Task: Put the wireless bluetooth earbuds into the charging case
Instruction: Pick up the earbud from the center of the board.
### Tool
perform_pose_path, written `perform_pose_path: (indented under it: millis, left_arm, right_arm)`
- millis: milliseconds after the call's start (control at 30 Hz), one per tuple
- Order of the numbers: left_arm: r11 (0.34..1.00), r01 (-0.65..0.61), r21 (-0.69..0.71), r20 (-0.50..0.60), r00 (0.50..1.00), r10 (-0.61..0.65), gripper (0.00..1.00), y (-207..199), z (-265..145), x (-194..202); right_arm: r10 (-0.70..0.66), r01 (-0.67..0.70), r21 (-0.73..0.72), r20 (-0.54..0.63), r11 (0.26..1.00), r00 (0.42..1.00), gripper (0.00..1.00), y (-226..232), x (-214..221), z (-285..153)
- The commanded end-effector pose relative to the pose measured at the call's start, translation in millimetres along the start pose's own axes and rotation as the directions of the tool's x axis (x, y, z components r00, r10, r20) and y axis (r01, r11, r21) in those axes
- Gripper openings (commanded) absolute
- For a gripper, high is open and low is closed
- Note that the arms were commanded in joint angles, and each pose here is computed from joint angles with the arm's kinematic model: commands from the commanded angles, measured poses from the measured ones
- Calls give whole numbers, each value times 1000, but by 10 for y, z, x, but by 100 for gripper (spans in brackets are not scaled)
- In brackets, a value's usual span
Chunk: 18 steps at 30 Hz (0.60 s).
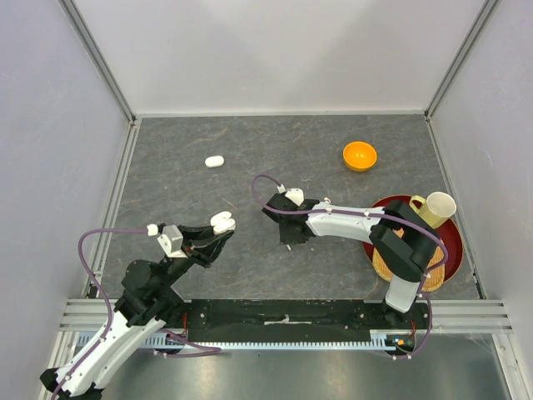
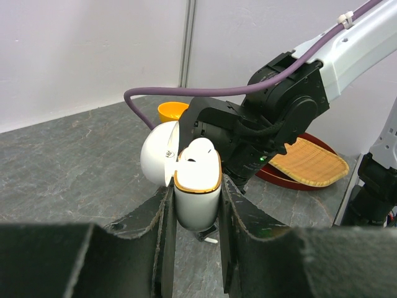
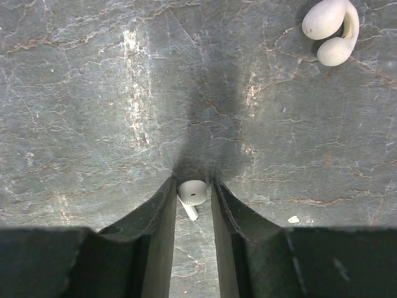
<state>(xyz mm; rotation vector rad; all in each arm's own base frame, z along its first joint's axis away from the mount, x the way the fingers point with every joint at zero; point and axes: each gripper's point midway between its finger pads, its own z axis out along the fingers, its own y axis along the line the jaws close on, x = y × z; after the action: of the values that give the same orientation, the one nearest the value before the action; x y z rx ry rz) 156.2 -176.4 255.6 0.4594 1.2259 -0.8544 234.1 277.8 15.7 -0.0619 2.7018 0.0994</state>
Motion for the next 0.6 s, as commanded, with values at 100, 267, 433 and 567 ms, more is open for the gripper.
perform_pose_path:
  millis: [100,267,433,567]
  left_arm:
    - [1000,-22,6,86,996,22,2,-25,-22,-226]
    - [1000,-21,2,87,996,21,2,-18,-22,-231]
    - [1000,-20,3,84,996,20,2,-20,-20,-224]
    - [1000,-16,4,78,997,16,2,-21,-15,-212]
  right_arm:
    - [-30,31,39,-22,999,999,32,-50,68,84]
    - [-29,30,38,-23,999,999,28,-56,72,70]
    - [-13,13,24,-2,1000,1000,19,-26,17,11]
    - [20,-19,-18,45,1000,999,13,34,-108,-116]
